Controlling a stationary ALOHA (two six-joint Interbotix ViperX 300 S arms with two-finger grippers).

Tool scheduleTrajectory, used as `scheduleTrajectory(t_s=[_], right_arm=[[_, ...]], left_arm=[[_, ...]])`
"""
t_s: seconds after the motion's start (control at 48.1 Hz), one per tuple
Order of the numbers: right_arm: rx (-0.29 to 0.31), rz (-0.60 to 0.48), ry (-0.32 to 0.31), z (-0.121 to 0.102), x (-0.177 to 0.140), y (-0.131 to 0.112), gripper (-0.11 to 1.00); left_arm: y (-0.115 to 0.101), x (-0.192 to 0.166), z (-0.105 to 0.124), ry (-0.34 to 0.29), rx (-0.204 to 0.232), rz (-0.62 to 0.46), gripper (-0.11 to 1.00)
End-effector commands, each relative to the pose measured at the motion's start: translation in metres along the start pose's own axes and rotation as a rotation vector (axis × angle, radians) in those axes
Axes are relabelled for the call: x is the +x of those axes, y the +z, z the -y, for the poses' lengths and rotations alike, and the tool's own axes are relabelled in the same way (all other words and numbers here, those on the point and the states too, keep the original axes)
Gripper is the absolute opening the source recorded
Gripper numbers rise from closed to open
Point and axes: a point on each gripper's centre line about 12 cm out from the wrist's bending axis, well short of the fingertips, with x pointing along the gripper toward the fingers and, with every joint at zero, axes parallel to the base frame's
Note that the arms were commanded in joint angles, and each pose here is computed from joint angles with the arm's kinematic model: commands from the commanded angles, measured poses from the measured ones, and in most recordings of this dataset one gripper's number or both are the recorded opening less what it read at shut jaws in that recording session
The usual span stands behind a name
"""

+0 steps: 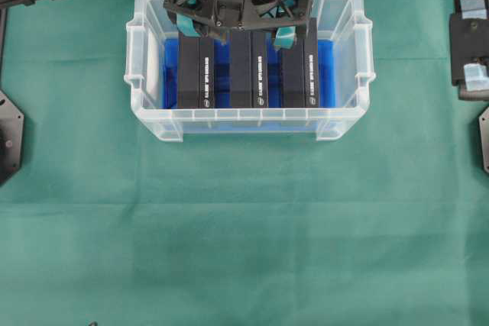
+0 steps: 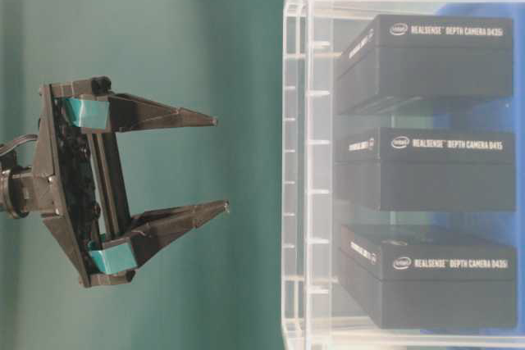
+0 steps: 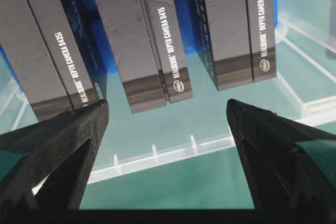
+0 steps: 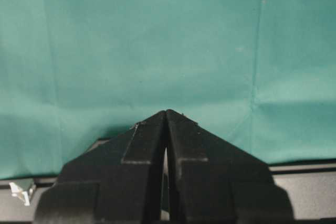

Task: Take the box out of the case with the left arm.
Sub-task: 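Lower the left gripper around the middle box and close on it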

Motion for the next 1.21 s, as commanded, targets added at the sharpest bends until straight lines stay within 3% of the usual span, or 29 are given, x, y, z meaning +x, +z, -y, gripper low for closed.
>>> scheduleTrajectory(t_s=[0.0,0.395,0.707,1.185], right_arm=[[0.005,0.014,0.000,0.001,-0.003,0.001,0.00],[0.006,0.006,-0.001,0.001,0.000,0.000,0.00],[0.004,0.003,-0.001,0.000,0.001,0.000,0.00],[0.003,0.023,0.002,0.000,0.005,0.001,0.00]], left_arm=[[0.002,-0.013,0.000,-0.034,-0.007,0.013,0.98],[0.003,-0.002,-0.001,-0.034,-0.014,0.014,0.98],[0.001,0.020,-0.009,0.005,-0.019,0.000,0.98],[0.002,0.064,-0.016,-0.035,-0.025,0.020,0.98]])
